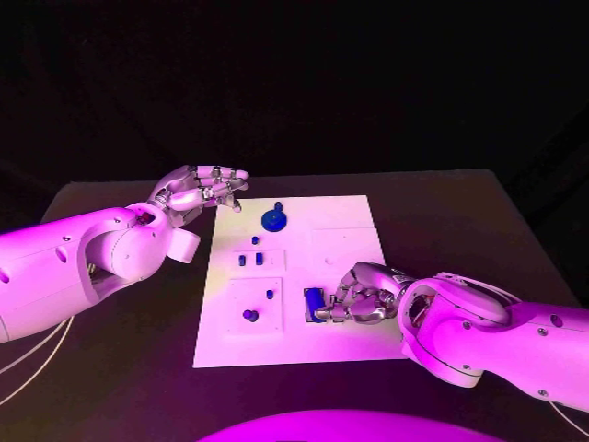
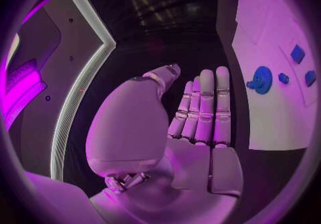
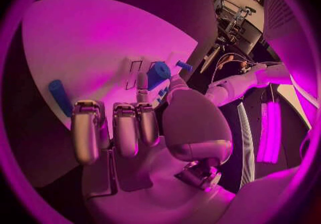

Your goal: Assemble the parts on the task board

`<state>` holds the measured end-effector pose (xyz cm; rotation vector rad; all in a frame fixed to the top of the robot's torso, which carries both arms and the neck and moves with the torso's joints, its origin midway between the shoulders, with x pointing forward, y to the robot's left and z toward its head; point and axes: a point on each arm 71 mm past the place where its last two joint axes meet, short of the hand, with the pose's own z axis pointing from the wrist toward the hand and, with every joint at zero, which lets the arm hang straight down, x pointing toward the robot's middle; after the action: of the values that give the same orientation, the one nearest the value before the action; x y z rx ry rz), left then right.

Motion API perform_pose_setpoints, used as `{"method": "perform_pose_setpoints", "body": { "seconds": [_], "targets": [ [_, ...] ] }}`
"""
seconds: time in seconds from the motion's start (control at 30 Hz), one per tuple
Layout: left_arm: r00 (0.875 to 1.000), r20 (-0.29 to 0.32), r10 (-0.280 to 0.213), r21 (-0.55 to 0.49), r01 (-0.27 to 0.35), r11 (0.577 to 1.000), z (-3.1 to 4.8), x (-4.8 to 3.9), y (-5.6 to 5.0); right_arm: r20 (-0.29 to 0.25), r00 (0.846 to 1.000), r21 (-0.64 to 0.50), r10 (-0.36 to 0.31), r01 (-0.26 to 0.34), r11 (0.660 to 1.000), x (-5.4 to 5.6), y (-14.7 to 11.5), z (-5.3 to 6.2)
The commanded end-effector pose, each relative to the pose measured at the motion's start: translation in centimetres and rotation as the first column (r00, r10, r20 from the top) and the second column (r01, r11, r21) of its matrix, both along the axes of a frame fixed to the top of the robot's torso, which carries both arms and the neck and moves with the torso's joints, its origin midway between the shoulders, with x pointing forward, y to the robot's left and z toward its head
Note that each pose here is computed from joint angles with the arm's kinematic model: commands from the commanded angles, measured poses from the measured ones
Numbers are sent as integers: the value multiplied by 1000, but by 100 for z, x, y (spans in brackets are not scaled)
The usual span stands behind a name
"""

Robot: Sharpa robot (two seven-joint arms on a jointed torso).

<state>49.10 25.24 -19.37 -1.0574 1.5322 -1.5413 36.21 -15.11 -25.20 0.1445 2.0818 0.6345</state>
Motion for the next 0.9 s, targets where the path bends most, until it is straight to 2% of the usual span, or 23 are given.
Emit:
{"method": "perform_pose_setpoints", "body": {
  "seconds": [0.03,0.6,0.9],
  "targets": [
    [1000,6,-14,-6,14,1000,10,-4,-16,-14,998,33,60,-60,998,-46,40,12],
    [1000,3,-15,-6,15,1000,7,-4,-19,-70,997,1,44,-44,999,-10,2,-65],
    [1000,0,-17,-5,17,1000,5,-4,-23,-68,997,-9,46,-47,999,16,90,-110]
  ]
}}
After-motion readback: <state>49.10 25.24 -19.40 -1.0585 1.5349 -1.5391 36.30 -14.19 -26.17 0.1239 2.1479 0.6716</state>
